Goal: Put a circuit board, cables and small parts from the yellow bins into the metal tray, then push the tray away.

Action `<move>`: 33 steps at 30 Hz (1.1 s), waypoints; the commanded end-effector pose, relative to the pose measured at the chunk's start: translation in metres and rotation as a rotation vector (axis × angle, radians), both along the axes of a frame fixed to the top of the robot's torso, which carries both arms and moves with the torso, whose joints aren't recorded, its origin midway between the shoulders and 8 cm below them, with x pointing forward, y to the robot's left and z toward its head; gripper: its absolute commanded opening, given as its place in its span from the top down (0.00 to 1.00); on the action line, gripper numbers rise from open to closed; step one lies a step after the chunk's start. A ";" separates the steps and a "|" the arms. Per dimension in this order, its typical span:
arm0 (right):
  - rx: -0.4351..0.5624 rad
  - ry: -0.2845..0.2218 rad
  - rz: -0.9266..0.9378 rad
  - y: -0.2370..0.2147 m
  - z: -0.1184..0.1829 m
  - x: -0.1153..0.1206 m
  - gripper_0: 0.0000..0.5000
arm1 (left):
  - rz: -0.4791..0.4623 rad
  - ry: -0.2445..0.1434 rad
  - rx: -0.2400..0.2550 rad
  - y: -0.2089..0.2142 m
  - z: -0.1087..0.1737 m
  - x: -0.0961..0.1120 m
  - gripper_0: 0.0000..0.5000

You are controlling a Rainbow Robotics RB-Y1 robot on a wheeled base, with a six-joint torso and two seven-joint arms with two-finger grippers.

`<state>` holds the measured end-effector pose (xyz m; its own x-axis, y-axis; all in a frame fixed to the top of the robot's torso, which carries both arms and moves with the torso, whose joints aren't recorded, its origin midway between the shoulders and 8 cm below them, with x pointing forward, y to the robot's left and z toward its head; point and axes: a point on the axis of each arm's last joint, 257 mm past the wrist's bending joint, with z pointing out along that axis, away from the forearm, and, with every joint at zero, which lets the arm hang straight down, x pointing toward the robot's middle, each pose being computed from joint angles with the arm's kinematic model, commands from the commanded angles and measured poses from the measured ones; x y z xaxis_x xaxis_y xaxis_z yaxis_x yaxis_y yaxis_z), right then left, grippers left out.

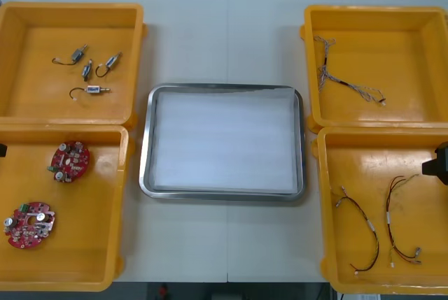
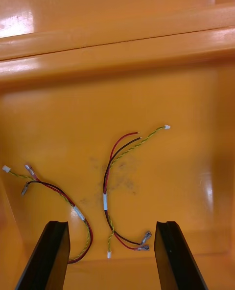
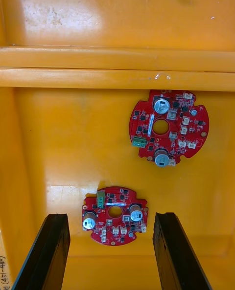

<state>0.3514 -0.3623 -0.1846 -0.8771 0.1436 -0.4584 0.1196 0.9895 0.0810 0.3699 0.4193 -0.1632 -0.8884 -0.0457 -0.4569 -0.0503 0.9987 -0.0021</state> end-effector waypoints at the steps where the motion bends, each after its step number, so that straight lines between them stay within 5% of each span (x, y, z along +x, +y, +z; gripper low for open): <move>1: -0.049 0.009 0.059 -0.001 0.000 -0.006 0.00 | -0.034 -0.001 0.022 -0.004 -0.004 -0.003 0.00; 33: -0.049 0.009 0.059 -0.001 0.000 -0.006 0.00 | -0.034 -0.001 0.022 -0.004 -0.004 -0.003 0.00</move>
<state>0.3514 -0.3623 -0.1846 -0.8771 0.1436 -0.4584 0.1196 0.9895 0.0810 0.3699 0.4193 -0.1632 -0.8884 -0.0457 -0.4569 -0.0503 0.9987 -0.0021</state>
